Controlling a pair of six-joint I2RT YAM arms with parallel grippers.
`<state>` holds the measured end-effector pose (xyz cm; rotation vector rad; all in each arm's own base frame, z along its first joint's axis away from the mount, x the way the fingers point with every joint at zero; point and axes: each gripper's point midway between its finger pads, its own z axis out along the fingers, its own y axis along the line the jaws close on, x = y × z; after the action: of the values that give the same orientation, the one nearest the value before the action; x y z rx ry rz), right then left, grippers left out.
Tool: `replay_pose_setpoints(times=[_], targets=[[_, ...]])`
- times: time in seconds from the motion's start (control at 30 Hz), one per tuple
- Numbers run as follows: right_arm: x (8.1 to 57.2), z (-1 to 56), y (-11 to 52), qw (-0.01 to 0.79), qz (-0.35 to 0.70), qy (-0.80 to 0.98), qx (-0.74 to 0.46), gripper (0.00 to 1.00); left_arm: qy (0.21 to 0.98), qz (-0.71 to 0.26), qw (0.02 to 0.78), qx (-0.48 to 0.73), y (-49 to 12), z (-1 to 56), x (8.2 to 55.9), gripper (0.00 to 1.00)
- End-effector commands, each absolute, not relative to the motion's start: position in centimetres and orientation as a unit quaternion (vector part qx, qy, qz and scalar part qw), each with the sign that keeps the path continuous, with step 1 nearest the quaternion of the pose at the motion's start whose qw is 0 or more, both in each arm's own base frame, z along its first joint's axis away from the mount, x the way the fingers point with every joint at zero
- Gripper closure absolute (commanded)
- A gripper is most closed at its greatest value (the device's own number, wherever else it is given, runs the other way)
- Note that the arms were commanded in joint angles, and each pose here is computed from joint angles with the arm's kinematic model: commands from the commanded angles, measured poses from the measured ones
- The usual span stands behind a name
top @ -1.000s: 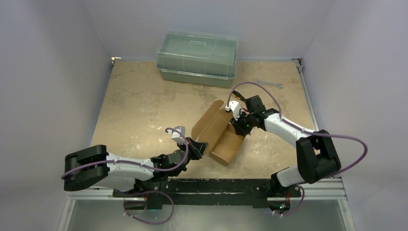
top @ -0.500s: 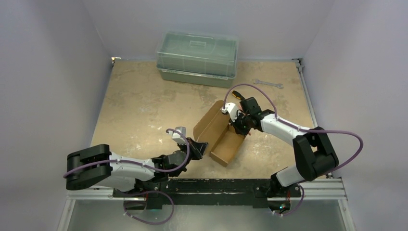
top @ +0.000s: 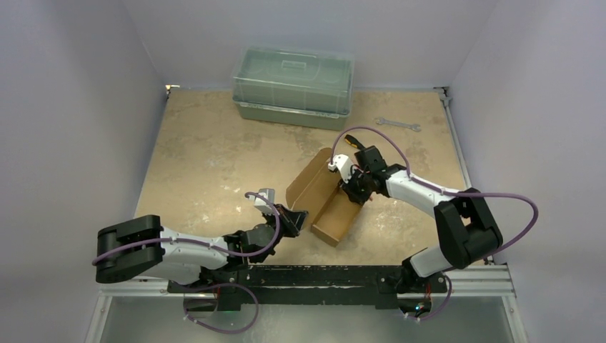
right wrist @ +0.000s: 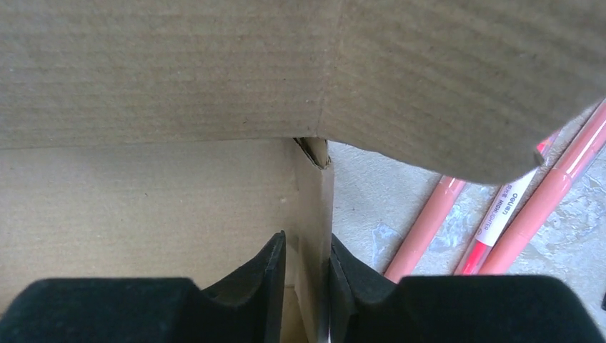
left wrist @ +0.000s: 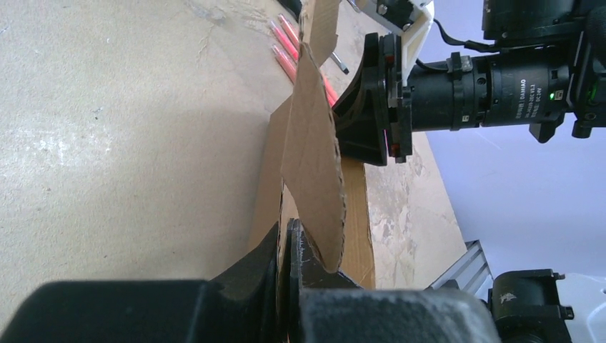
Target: Fold the paper box
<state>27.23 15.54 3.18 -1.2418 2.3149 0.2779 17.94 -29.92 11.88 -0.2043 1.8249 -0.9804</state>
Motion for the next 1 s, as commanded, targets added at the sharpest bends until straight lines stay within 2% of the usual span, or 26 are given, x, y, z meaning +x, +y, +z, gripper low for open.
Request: replay_pose_setpoints(times=[0.0,0.07,0.13,0.37,0.4,0.5,0.6,0.83,0.9,0.97], targets=[[27.5,2.5,15.5,0.247,0.083,0.849,-0.460,0.75,0.734,-0.426,0.521,-0.094,-30.0,13.7,18.1,1.00],[27.8,2.6,15.4,0.251,0.075,0.849,-0.458,0.90,0.734,-0.426,0.520,-0.095,-29.9,13.6,18.1,1.00],[28.0,2.8,15.4,0.257,0.069,0.850,-0.455,1.00,0.734,-0.427,0.519,-0.097,-29.9,13.5,18.1,1.00],[27.9,3.1,15.6,0.260,0.076,0.849,-0.454,1.00,0.731,-0.431,0.520,-0.097,-29.9,13.6,18.1,1.00],[27.7,3.1,15.9,0.258,0.084,0.847,-0.457,0.97,0.731,-0.431,0.520,-0.096,-29.9,13.7,18.1,1.00],[27.5,3.5,16.4,0.261,0.101,0.843,-0.460,0.73,0.732,-0.430,0.521,-0.092,-29.9,13.7,18.0,1.00],[27.4,4.2,17.3,0.270,0.130,0.837,-0.458,0.64,0.732,-0.430,0.521,-0.088,-29.9,13.7,18.0,1.00],[27.5,5.7,17.7,0.286,0.160,0.831,-0.449,0.59,0.734,-0.427,0.522,-0.077,-30.1,13.6,17.9,1.00],[27.7,5.8,17.6,0.290,0.158,0.832,-0.446,0.60,0.735,-0.428,0.521,-0.074,-30.3,13.6,17.9,1.00],[28.0,5.7,17.5,0.294,0.150,0.835,-0.440,0.65,0.734,-0.430,0.521,-0.070,-30.5,13.7,17.8,1.00]])
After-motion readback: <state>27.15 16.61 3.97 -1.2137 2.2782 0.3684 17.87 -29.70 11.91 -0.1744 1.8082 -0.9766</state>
